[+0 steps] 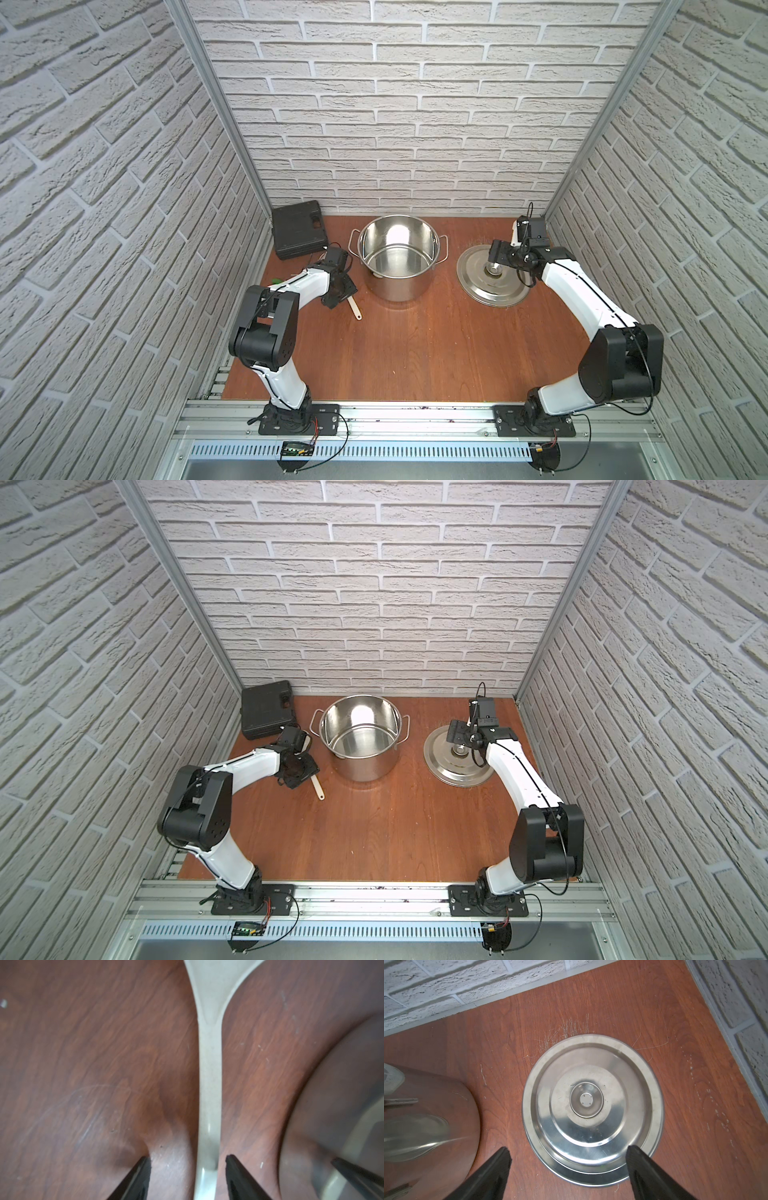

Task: Stir the soup with a spoon
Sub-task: Pick up the spoon from the center of the board.

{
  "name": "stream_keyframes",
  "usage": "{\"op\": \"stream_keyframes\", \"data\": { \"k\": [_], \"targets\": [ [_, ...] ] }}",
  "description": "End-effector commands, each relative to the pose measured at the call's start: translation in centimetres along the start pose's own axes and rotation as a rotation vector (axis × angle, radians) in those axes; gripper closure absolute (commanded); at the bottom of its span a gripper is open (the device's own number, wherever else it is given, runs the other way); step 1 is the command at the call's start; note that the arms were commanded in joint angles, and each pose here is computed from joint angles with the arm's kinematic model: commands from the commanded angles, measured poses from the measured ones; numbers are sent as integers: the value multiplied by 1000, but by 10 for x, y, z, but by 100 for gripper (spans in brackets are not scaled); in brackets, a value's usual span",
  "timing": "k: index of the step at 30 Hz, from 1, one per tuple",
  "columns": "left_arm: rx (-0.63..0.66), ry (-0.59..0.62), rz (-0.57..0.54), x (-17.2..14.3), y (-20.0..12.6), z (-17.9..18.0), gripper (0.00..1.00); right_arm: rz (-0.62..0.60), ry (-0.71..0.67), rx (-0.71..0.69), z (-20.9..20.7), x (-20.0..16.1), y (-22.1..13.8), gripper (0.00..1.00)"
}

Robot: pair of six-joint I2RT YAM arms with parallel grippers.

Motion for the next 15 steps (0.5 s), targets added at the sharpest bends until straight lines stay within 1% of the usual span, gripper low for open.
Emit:
{"op": "stream_keyframes", "data": {
  "k": [1, 2, 11, 15],
  "targets": [
    [36, -14, -28, -6, 5, 8, 46, -55, 3, -2, 1, 9, -21, 10],
    [39, -19, -31, -7, 5, 10, 49, -63, 2, -2, 1, 11, -24, 10],
    [29, -56, -23, -18, 9, 25, 70, -114, -25, 37, 8, 18, -43, 11],
    [25, -60, -37, -21, 5, 32, 74, -118, -36, 50, 11, 17, -47, 11]
  ]
}}
Point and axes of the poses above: each gripper's point midway between its finger pads, its own y axis out along the fingers, its own z axis along the line the jaws close on, x = y × z, the point moved 8 cm from there along -y, back along the fingers, and after that the axes turned 10 degrees about -y, right-handed, at the moved point
